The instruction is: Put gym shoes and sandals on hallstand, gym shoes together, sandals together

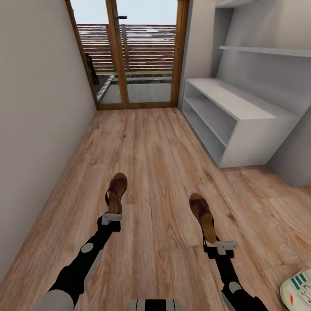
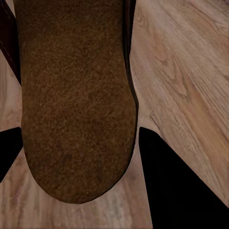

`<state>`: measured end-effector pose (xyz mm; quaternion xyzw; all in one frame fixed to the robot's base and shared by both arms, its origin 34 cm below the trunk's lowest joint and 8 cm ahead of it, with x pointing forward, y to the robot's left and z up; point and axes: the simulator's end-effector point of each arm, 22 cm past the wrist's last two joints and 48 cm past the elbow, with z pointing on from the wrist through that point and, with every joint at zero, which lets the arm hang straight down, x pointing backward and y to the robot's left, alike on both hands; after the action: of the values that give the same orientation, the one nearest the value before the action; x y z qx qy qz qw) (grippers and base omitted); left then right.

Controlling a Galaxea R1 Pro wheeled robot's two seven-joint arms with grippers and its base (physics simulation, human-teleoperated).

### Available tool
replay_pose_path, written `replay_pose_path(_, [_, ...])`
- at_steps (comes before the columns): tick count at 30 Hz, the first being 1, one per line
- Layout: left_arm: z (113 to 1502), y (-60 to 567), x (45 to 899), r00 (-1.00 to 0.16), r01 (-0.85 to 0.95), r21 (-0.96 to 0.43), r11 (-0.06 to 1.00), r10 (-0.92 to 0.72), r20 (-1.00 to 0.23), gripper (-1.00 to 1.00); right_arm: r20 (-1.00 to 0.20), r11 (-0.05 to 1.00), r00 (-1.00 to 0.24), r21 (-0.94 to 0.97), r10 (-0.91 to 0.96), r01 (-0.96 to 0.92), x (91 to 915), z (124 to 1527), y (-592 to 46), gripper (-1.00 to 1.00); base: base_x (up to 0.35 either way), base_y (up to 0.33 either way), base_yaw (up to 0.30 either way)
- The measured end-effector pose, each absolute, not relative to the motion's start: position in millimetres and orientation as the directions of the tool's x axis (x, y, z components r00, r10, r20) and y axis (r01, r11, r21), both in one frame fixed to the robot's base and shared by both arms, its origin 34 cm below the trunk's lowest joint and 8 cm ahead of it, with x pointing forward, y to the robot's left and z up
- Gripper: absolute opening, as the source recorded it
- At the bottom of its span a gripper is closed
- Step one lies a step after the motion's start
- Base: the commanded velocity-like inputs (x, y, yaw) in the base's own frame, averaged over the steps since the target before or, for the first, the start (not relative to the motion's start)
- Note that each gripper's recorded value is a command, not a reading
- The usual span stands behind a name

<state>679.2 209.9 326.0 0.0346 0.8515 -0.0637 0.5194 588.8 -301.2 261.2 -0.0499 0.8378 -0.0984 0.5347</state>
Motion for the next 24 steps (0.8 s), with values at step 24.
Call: replay_pose_path(24, [255, 257, 627, -0.663, 0.096, -0.024, 0.995, 0.046, -0.747, -1.0, -0.888, 0.976, -0.419, -0.218, -0.189, 0.023, 590, 264, -301, -1.0, 0.332, 0.196, -0.009])
